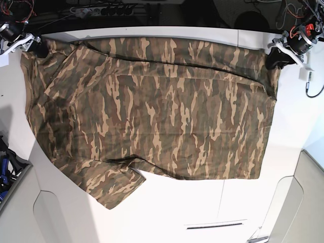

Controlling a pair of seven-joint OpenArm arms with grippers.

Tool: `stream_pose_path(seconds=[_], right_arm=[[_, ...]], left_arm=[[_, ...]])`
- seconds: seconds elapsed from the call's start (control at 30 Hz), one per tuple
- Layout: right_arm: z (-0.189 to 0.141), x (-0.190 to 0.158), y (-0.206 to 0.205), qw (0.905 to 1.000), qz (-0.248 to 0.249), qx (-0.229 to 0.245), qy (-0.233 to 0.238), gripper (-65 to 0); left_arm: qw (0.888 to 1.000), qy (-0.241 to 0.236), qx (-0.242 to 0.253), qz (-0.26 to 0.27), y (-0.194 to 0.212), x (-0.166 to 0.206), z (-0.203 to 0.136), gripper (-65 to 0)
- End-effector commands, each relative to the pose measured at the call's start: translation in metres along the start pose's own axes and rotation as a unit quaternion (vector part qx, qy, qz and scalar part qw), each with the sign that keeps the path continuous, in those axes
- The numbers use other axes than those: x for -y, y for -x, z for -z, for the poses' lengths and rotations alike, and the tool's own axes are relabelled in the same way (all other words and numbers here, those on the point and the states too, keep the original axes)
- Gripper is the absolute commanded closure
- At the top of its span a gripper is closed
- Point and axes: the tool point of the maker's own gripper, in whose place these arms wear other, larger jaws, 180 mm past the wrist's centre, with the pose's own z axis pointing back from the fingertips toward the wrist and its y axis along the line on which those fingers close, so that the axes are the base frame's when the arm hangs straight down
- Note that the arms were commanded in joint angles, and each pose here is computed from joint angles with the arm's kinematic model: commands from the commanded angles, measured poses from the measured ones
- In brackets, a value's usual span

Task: Fold the T-shirt properly
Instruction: 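Open both grippers, release the shirt, and raise them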

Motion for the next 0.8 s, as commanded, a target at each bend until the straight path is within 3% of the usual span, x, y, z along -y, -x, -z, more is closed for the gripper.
stream_pose_path(seconds=[0.0, 0.2, 0.37, 0.57, 0.77], right_arm=[[-0.009, 0.004, -0.016, 0.9996, -0.009, 0.026, 0.006, -30.4], [-0.029, 0.024, -0.046, 0.9949, 0.004, 0.094, 0.037, -30.4], [-0.041, 0.031, -0.086, 0.9865, 0.004, 0.157, 0.047, -30.4], [-0.05, 0.03, -0.139, 0.9742, -0.036, 0.214, 0.062, -30.4], [-0.062, 0.021, -0.19, 0.9598, -0.066, 0.265, 0.063, -30.4]], left_arm=[[0.999, -0.002, 0.032, 0.009, -0.021, -0.005, -0.01, -21.1], [0.994, -0.039, 0.1, -0.015, -0.053, -0.033, -0.041, -21.1], [0.991, -0.049, 0.123, -0.022, -0.063, -0.041, -0.053, -21.2], [0.988, -0.044, 0.146, -0.012, -0.084, -0.039, -0.051, -33.3], [0.981, -0.031, 0.19, -0.005, -0.117, -0.032, -0.045, -33.2]])
